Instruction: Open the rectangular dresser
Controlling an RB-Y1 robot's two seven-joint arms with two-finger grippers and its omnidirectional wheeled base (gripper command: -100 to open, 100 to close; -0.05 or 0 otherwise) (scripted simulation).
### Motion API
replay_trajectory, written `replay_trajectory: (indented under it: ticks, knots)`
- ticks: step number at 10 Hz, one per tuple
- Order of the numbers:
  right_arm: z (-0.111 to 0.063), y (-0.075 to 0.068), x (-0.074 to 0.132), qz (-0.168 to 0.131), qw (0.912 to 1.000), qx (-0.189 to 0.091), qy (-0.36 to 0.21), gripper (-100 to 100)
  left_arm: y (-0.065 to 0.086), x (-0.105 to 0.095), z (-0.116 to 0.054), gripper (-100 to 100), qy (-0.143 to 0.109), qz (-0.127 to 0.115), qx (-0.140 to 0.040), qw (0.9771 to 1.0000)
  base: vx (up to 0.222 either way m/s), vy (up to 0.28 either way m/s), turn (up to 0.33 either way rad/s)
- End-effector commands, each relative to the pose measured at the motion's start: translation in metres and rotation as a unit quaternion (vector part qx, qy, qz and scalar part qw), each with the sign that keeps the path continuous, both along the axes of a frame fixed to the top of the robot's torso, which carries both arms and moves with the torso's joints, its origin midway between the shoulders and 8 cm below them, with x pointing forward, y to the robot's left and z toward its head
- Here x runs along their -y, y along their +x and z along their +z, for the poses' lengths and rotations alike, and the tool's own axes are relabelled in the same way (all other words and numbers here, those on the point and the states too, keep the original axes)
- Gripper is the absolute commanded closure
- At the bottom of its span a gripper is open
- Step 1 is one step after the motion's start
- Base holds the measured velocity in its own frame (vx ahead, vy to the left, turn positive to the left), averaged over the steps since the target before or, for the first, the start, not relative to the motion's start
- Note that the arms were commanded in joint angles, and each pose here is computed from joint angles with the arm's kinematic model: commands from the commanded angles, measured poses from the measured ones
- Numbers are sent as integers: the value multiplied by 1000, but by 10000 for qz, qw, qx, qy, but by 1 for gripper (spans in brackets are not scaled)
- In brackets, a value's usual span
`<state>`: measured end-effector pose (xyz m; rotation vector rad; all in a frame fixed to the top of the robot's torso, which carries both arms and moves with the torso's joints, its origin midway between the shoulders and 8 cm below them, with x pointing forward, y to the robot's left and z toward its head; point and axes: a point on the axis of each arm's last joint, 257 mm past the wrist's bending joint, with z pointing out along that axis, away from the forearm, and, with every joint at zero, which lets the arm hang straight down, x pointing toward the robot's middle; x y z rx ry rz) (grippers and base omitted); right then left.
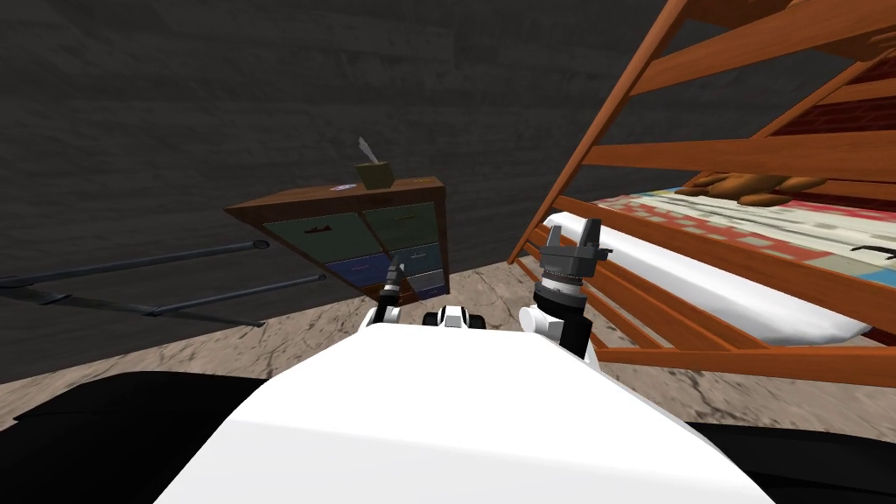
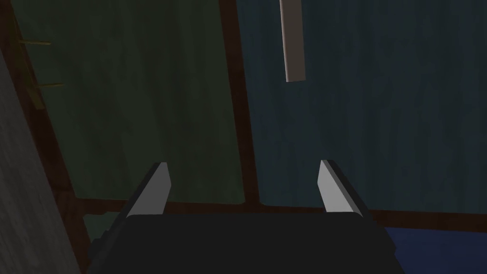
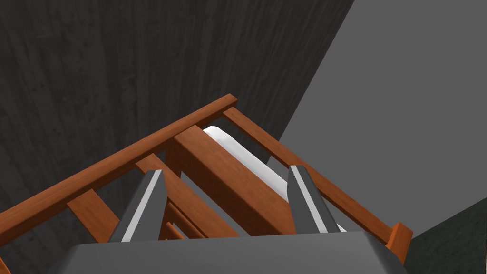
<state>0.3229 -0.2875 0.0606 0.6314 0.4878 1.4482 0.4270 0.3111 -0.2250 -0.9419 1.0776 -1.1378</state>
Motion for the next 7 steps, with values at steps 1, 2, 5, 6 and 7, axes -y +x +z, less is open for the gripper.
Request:
replay_trajectory:
  ticks: [1, 2, 5, 6, 7]
  knots:
    - [0, 0, 0, 0, 10000, 0, 0, 0, 1, -2, -22, -100, -141, 130, -195, 9996, 68, -82, 25]
    - [0, 0, 0, 0, 10000, 0, 0, 0, 1, 2, -37, -100, -319, 225, -302, 9988, 69, -87, 34]
    - [0, 0, 0, 0, 10000, 0, 0, 0, 2, 13, -51, -100, -646, 343, -385, 9966, 55, -60, 12]
    - [0, 0, 0, 0, 10000, 0, 0, 0, 2, 16, -53, -100, -710, 362, -392, 9961, 23, -20, 4]
    - [0, 0, 0, 0, 10000, 0, -1, 0, 2, 13, -52, -100, -663, 346, -387, 9964, 9, -7, 0]
